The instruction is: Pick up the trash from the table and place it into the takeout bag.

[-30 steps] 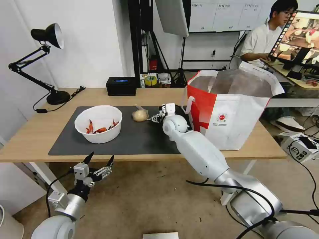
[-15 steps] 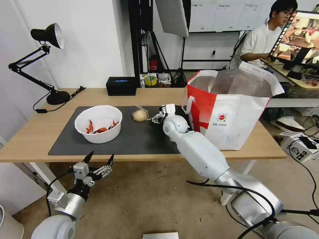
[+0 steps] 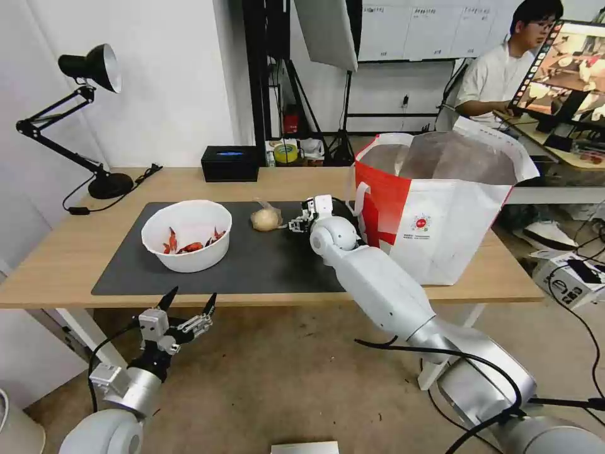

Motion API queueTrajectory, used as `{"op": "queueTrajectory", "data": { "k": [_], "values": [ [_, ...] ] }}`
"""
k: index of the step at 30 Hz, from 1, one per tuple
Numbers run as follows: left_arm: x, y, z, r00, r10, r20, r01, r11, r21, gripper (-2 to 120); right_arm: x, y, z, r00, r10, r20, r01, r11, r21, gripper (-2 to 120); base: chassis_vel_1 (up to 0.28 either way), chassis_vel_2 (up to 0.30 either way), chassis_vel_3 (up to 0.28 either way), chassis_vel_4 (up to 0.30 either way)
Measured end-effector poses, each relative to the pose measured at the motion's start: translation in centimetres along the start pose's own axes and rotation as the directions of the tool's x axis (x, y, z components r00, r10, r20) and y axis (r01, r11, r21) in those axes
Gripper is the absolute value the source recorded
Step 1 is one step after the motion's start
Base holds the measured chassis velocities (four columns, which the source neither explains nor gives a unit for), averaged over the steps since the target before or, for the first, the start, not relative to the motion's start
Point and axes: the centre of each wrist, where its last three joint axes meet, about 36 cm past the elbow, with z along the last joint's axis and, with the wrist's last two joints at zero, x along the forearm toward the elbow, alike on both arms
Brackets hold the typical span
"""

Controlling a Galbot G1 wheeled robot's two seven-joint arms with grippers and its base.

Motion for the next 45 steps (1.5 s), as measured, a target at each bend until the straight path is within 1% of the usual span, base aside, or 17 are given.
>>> {"op": "queueTrajectory", "data": {
  "k": [13,15,16,18,19,21,22,24,25,28,30,32,36,38,39,41,45],
  "values": [
    [0.01,0.14,-0.21,1.000,0.003,0.002,-0.003,1.000,-0.008,100,-0.29,-0.14,0.21,1.000,-0.018,-0.004,0.018,1.000,0.005,100,0.000,0.000,0.000,0.000],
    [0.02,0.09,-0.21,1.000,0.004,0.002,-0.004,1.000,-0.006,100,-0.30,-0.15,0.23,1.000,-0.019,-0.005,0.019,1.000,0.006,92,0.000,0.000,0.000,0.000],
    [0.02,0.09,-0.21,1.000,0.004,0.002,-0.004,1.000,-0.006,100,-0.30,-0.15,0.23,1.000,-0.019,-0.005,0.019,1.000,0.006,92,0.000,0.000,0.000,0.000],
    [0.04,0.04,-0.17,1.000,0.003,0.002,-0.003,1.000,-0.005,100,-0.31,-0.14,0.33,1.000,-0.019,-0.006,0.019,1.000,0.006,82,0.000,0.000,0.000,0.000],
    [0.04,0.04,-0.17,1.000,0.003,0.002,-0.003,1.000,-0.005,100,-0.31,-0.14,0.33,1.000,-0.019,-0.006,0.019,1.000,0.006,82,0.000,0.000,0.000,0.000],
    [0.04,0.01,-0.15,1.000,0.004,0.002,-0.004,1.000,-0.004,100,-0.29,-0.08,0.48,1.000,-0.021,-0.008,0.021,1.000,0.005,72,0.000,0.000,0.000,0.000],
    [0.04,0.01,-0.15,1.000,0.004,0.002,-0.004,1.000,-0.004,100,-0.29,-0.08,0.48,1.000,-0.021,-0.008,0.021,1.000,0.005,72,0.000,0.000,0.000,0.000],
    [0.01,-0.05,-0.15,1.000,0.005,0.003,-0.005,1.000,-0.003,100,-0.27,0.03,0.63,1.000,-0.023,-0.009,0.023,1.000,0.004,59,0.000,0.000,0.000,0.000],
    [0.01,-0.05,-0.15,1.000,0.005,0.003,-0.005,1.000,-0.003,100,-0.27,0.03,0.63,1.000,-0.023,-0.009,0.023,1.000,0.004,59,0.000,0.000,0.000,0.000],
    [0.00,-0.05,-0.15,1.000,0.006,0.003,-0.006,1.000,-0.003,100,-0.26,0.14,0.73,1.000,-0.026,-0.010,0.026,1.000,0.002,43,0.000,0.000,0.000,0.000],
    [0.00,-0.06,-0.15,1.000,0.006,0.003,-0.006,1.000,-0.003,100,-0.26,0.17,0.74,1.000,-0.027,-0.010,0.027,1.000,0.002,40,0.000,0.000,0.000,0.000],
    [-0.01,-0.08,-0.14,1.000,0.006,0.003,-0.006,1.000,-0.003,100,-0.26,0.19,0.73,1.000,-0.027,-0.010,0.027,1.000,0.001,28,0.000,0.000,0.000,0.000],
    [-0.03,-0.13,-0.12,1.000,0.006,0.004,-0.006,1.000,-0.001,100,-0.23,0.22,0.72,1.000,-0.028,-0.009,0.028,1.000,0.001,20,0.000,0.000,0.000,0.000],
    [-0.04,-0.16,-0.13,1.000,0.007,0.004,-0.007,1.000,-0.002,100,-0.21,0.28,0.77,1.000,-0.029,-0.009,0.029,1.000,0.000,8,0.000,0.000,0.000,0.000],
    [-0.04,-0.16,-0.13,1.000,0.007,0.004,-0.007,1.000,-0.002,100,-0.21,0.28,0.77,1.000,-0.029,-0.009,0.029,1.000,0.000,8,0.000,0.000,0.000,0.000],
    [-0.04,-0.20,-0.21,1.000,0.008,0.006,-0.008,1.000,-0.002,100,-0.14,0.35,0.79,0.999,-0.032,-0.008,0.032,0.999,-0.001,0,0.000,0.000,0.000,0.000],
    [0.00,-0.23,-0.24,1.000,0.008,0.006,-0.008,1.000,-0.002,100,0.10,0.38,0.82,0.999,-0.036,-0.002,0.036,0.999,-0.001,0,0.000,0.000,0.000,0.000]
  ]
}}
